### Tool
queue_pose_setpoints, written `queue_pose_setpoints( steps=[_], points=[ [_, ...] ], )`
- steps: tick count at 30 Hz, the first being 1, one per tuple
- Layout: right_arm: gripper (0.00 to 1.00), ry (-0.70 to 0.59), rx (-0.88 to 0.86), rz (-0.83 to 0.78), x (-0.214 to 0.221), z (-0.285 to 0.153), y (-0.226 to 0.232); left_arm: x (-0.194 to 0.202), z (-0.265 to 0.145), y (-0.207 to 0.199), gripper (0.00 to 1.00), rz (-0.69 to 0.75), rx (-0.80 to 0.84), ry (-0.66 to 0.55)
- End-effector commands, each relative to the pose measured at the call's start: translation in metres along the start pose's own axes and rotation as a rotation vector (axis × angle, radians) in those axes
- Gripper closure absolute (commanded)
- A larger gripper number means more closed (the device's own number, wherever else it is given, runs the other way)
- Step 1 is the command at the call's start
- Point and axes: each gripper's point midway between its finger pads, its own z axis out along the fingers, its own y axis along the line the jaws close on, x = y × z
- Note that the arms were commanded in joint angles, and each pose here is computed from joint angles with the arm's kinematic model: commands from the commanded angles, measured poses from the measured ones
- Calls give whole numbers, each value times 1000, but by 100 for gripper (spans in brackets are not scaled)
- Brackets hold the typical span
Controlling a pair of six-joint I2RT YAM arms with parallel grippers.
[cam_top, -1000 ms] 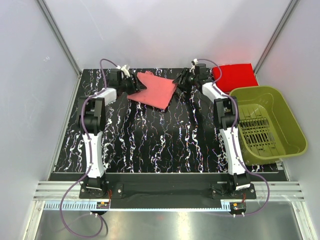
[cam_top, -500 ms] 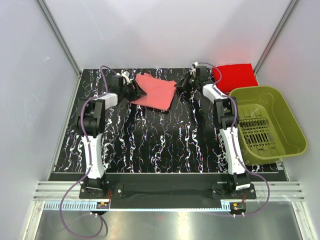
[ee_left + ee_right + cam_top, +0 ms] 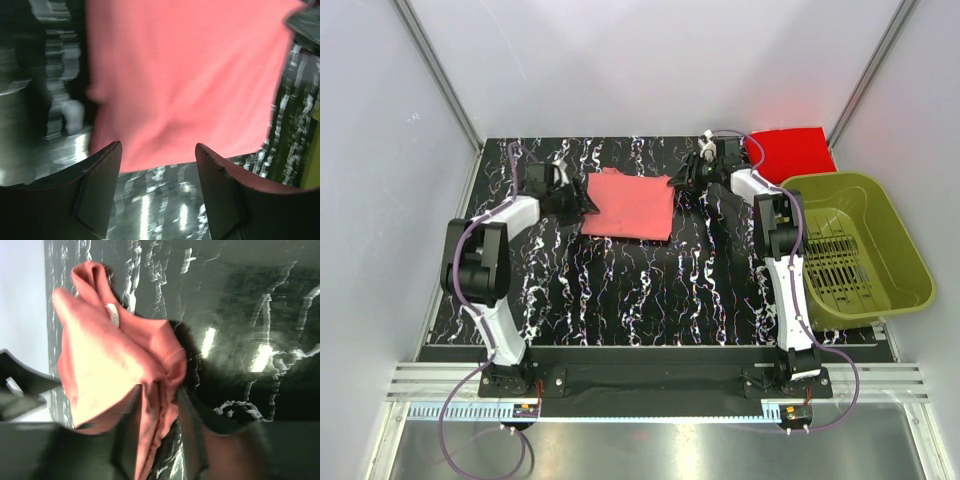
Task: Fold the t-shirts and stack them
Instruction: Fold the tshirt
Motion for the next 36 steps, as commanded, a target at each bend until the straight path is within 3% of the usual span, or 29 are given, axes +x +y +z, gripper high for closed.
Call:
queue_pose_setpoints(
  steps=[1,3,7,11,17,31,36],
  points=[
    [52,17,-32,-76,-10,-23,30,2,-27,33,34,9,-77,-5],
    [38,23,-43,-99,-10,-24,32,9,-27,35,34,6,-62,-1],
    [29,27,-53,-130,-12,-24,34,22,-20,28,37,4,17,52],
    [25,38,-85,-149,-13,-19,35,12,-20,14,39,34,66,29],
    [25,48,-118,-139,-14,-12,35,9,-3,30,43,41,28,40],
    [33,67,-140,-102,-6,6,22,1,14,29,40,107,130,67],
    [35,63,-121,-93,-5,9,15,5,12,29,49,113,131,98]
  ],
)
